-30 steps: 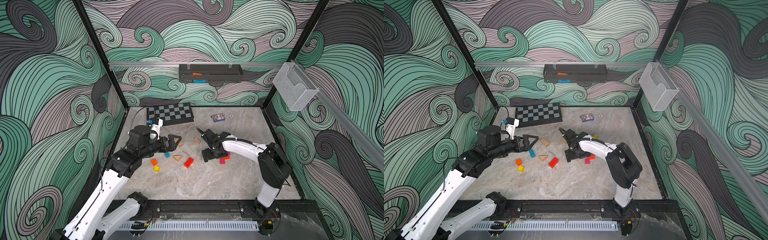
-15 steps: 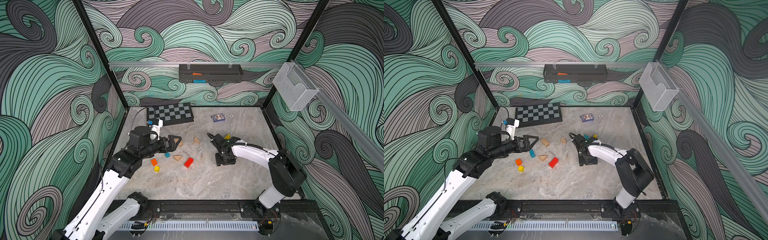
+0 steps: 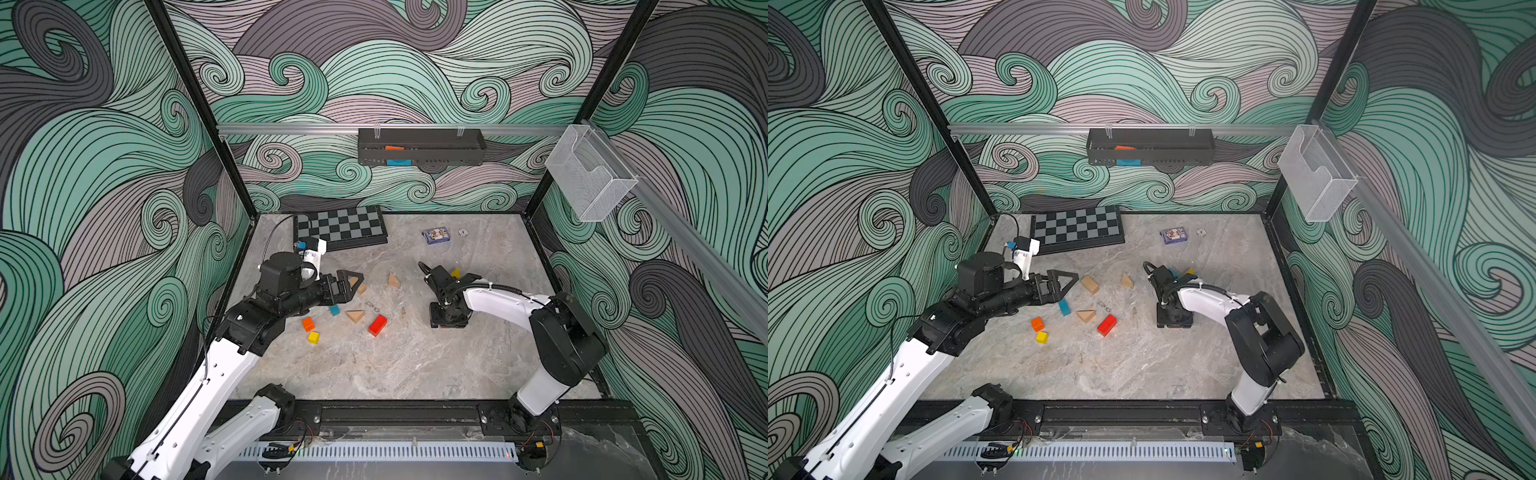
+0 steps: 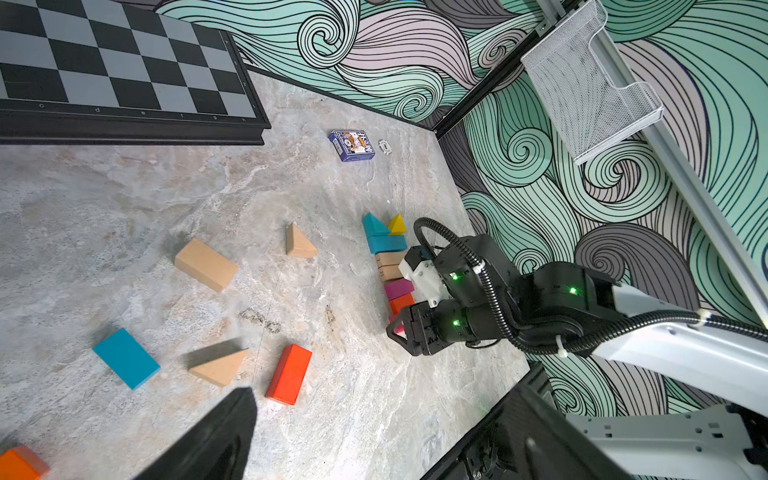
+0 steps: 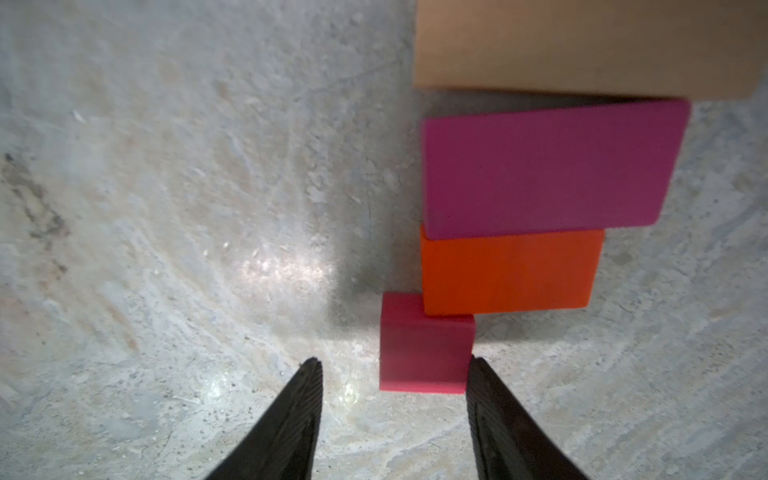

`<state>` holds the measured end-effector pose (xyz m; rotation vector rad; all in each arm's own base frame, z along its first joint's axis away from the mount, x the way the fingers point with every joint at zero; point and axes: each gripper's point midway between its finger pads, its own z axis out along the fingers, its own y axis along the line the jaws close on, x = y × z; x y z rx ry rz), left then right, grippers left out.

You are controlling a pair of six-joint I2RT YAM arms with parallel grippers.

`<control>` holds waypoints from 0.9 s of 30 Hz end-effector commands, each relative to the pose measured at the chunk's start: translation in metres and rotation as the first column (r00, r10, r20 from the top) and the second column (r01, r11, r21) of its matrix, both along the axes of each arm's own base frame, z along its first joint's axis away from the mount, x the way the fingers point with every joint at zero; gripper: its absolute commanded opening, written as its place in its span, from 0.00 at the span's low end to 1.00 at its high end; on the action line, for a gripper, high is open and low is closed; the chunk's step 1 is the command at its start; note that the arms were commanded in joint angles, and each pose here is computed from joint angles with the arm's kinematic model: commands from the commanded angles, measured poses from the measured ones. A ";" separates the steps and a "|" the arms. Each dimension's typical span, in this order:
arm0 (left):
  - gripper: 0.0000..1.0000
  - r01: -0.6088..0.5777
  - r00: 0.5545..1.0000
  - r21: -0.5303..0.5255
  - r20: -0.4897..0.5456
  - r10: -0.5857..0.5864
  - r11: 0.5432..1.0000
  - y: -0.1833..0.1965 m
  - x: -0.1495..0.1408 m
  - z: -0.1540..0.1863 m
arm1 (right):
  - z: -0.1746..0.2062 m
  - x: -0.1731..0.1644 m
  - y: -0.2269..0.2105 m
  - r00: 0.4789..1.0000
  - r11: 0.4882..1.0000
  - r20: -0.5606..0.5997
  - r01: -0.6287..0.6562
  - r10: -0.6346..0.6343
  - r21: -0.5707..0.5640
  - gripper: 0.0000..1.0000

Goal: Assemble a carrot with building blocks
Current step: Assemble the building block at the center of the board.

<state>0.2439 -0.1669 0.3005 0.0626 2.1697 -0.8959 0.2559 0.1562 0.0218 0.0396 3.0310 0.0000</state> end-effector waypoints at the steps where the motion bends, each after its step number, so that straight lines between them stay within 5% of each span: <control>1: 0.95 0.008 1.000 -0.010 0.021 -0.007 1.000 0.000 0.002 0.007 | -0.007 -0.006 -0.007 0.999 0.999 -0.018 0.034 -0.034 -0.019 0.53; 11: 0.95 0.013 1.000 -0.003 0.023 -0.013 1.000 -0.001 0.003 0.007 | -0.014 -0.008 -0.014 0.998 0.998 -0.034 0.047 -0.048 -0.051 0.46; 16: 0.95 0.015 1.000 0.000 0.024 -0.015 1.000 -0.002 0.004 0.006 | -0.008 -0.005 -0.006 0.998 0.999 -0.030 0.049 -0.050 -0.011 0.63; 19: 0.95 0.016 1.000 -0.001 0.023 -0.016 1.000 -0.002 0.004 0.007 | -0.006 -0.002 -0.004 0.998 0.998 -0.017 0.055 -0.055 -0.008 0.64; 27: 0.95 0.015 1.000 0.007 0.026 -0.015 1.000 -0.002 0.005 0.007 | -0.010 0.003 -0.007 0.997 0.997 -0.005 0.071 -0.071 -0.033 0.50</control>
